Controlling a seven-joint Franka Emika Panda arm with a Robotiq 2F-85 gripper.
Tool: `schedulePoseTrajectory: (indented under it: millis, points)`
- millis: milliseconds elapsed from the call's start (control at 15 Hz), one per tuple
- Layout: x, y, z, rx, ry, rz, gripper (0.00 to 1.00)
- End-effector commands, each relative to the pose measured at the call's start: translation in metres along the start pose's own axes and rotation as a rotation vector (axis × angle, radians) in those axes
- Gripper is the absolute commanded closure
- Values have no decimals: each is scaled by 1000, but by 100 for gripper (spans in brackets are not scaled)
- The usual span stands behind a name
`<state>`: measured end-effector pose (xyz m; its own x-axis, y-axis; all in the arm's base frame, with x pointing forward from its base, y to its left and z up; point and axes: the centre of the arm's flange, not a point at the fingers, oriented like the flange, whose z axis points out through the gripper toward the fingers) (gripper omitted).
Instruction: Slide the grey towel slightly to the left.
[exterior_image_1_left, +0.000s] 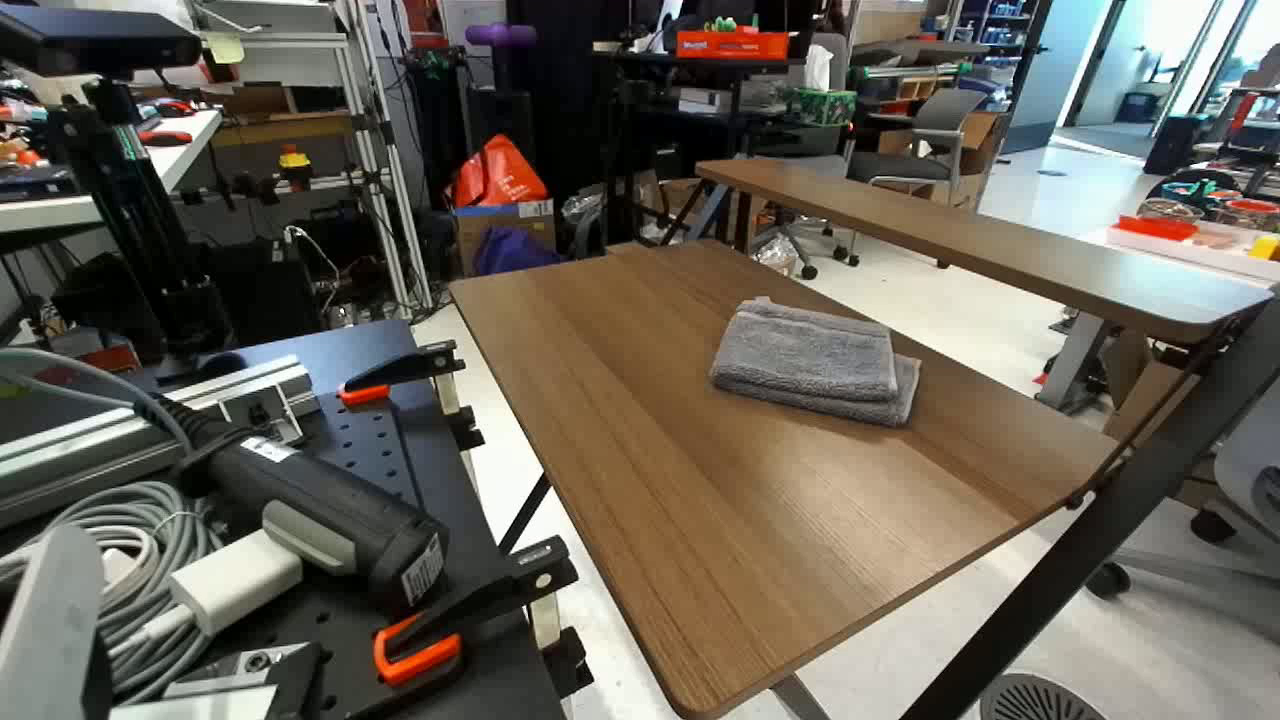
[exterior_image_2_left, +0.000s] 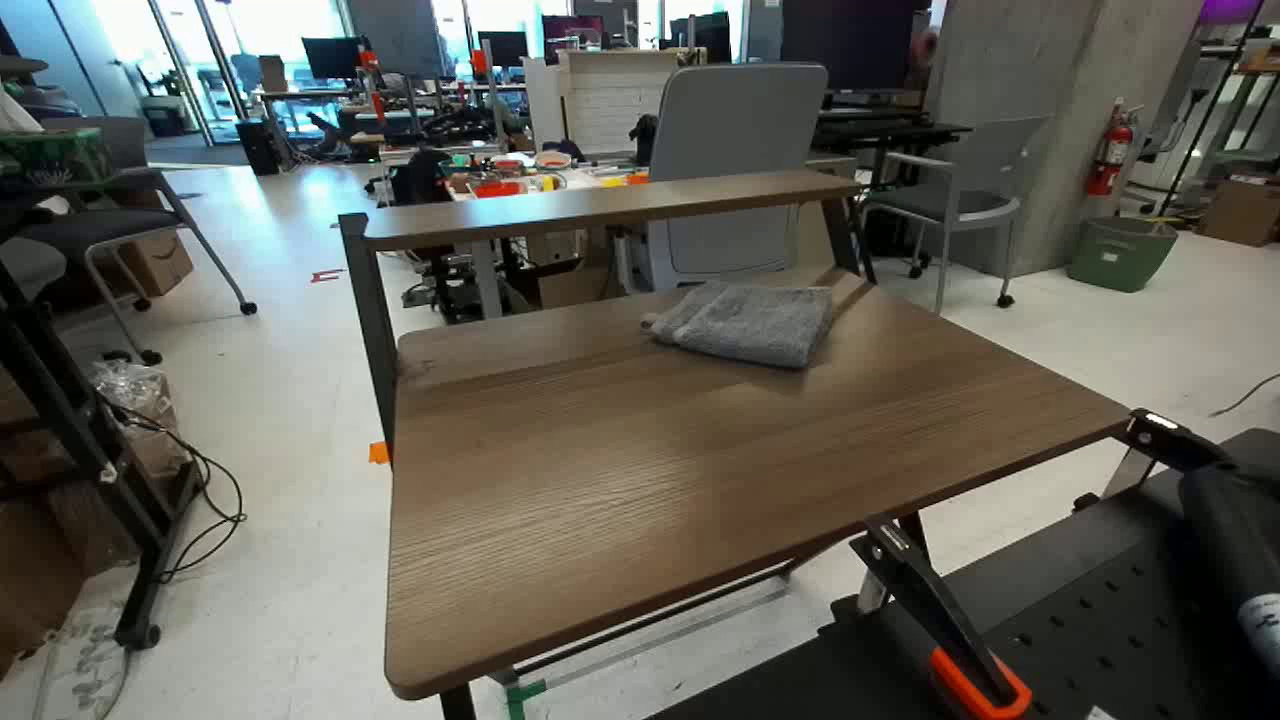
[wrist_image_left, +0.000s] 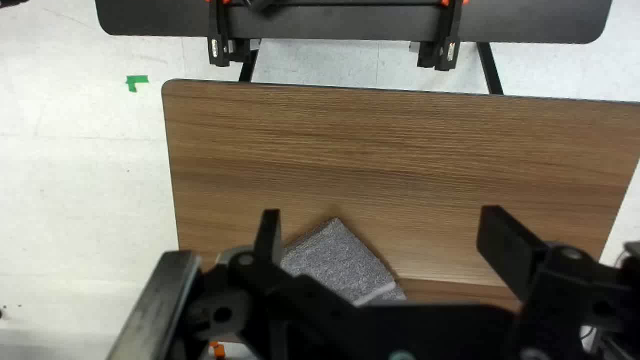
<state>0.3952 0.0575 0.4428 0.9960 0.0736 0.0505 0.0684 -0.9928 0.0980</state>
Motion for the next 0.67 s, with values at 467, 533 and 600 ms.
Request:
schedulePoseTrajectory:
  millis: [467, 533, 600]
  points:
    - [2, 4, 1, 3, 5, 14, 0]
    - [9, 14, 5, 3, 16, 29, 0]
    - [18, 24, 9, 28, 4, 47, 0]
